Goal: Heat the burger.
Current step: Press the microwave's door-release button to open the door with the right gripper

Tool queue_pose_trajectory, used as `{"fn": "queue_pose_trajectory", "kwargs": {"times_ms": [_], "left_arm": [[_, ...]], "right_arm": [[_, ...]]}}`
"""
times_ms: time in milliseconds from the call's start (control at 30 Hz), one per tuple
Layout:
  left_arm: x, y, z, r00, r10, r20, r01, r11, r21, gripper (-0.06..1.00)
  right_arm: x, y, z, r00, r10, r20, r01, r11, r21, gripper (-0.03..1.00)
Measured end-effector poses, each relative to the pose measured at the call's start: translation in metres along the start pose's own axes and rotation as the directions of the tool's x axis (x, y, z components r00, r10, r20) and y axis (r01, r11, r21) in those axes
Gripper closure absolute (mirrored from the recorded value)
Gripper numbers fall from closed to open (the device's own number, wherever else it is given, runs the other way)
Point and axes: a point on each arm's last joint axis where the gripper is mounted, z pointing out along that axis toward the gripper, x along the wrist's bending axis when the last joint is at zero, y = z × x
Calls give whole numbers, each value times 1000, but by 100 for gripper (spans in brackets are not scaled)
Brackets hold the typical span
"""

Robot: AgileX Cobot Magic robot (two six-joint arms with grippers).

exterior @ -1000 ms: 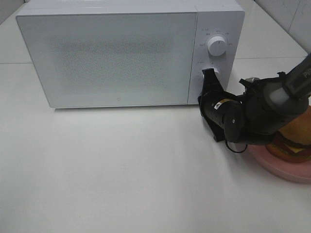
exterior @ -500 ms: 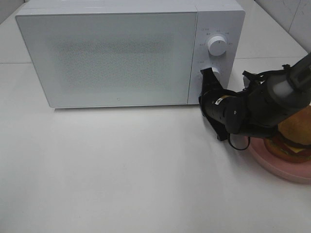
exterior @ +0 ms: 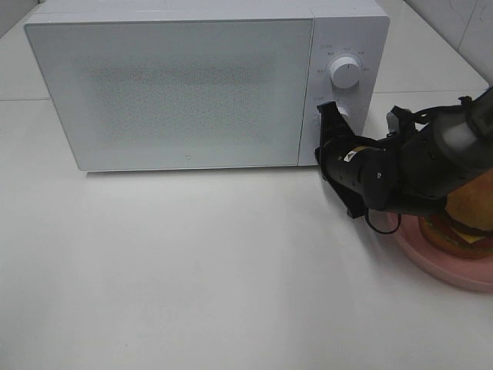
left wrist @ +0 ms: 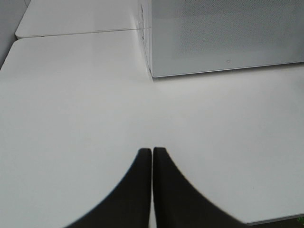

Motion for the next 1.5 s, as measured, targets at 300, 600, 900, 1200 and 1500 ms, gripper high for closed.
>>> {"fn": "queue_pose_trajectory", "kwargs": {"times_ms": [300,600,900,1200,1500], "left_arm": [[0,0,0,1000,0,0,0,1000,0,94],[0,0,0,1000,0,0,0,1000,0,94],[0,0,0,1000,0,0,0,1000,0,94],[0,0,0,1000,0,0,0,1000,0,94],[0,0,0,1000,0,0,0,1000,0,94]], "right_arm": [[-4,8,-15,994,5,-112,-7,1000,-19,96],[-3,10,-19,989,3,-150,-7,1000,-28,96],[-4,6,-19,989,-41,-139,44,999,21,96],[-25,8,-36,992,-57,-112,63,997,47,96],[-28,9,-41,988,-58,-144,66,996,52,95]]}}
